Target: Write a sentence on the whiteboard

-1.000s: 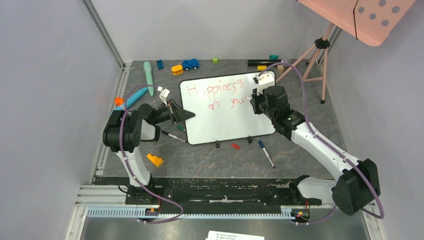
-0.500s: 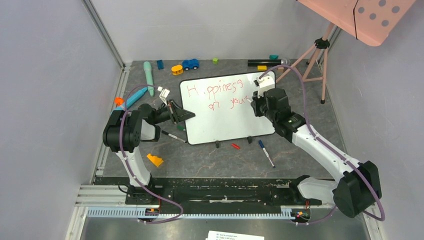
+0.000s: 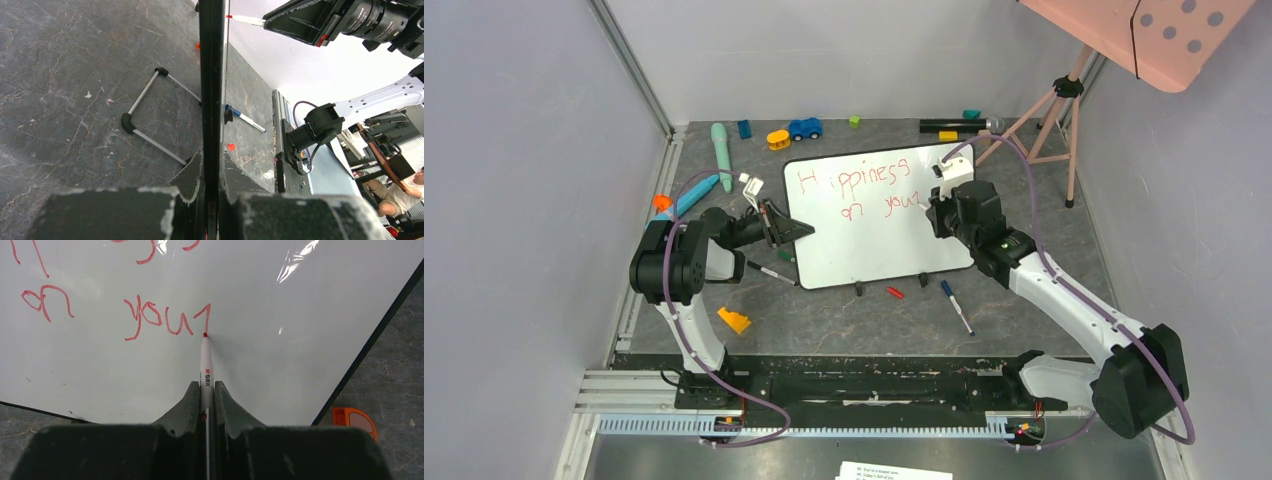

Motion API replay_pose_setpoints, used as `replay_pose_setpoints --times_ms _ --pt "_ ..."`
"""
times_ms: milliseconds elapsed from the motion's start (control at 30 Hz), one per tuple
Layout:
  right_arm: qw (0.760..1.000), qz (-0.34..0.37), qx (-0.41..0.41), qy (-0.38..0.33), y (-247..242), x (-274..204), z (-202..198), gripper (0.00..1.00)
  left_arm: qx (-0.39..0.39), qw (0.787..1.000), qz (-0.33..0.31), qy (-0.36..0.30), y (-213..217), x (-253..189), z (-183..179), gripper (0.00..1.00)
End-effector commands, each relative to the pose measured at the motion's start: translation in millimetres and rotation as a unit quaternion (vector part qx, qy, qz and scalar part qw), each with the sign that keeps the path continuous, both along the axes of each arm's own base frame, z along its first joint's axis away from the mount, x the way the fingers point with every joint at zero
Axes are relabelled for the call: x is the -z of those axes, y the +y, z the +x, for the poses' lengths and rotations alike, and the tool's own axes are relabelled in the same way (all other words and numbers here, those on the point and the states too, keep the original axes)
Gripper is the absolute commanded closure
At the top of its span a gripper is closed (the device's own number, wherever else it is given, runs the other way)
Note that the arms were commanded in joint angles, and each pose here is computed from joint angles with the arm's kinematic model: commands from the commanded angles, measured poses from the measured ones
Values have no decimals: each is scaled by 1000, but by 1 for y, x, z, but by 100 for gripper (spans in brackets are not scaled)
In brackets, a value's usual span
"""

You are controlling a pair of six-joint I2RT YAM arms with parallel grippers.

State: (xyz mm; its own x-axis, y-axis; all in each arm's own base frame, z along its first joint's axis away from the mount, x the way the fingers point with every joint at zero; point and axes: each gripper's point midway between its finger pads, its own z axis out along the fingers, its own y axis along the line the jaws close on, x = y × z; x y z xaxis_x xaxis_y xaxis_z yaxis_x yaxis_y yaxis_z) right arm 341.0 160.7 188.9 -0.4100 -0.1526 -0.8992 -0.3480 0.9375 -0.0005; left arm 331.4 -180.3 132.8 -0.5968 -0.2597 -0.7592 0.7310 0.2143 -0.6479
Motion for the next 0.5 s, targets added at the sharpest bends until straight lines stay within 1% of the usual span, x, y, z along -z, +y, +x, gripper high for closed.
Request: replay_pose_setpoints --times_ms 0,467 --pt "1000 4 10 -26 1 -23 15 100 -5 997 13 -73 3 -9 4 98" --pt "999 -8 38 -34 -9 -30 27 100 -4 997 13 -74 3 -9 5 98"
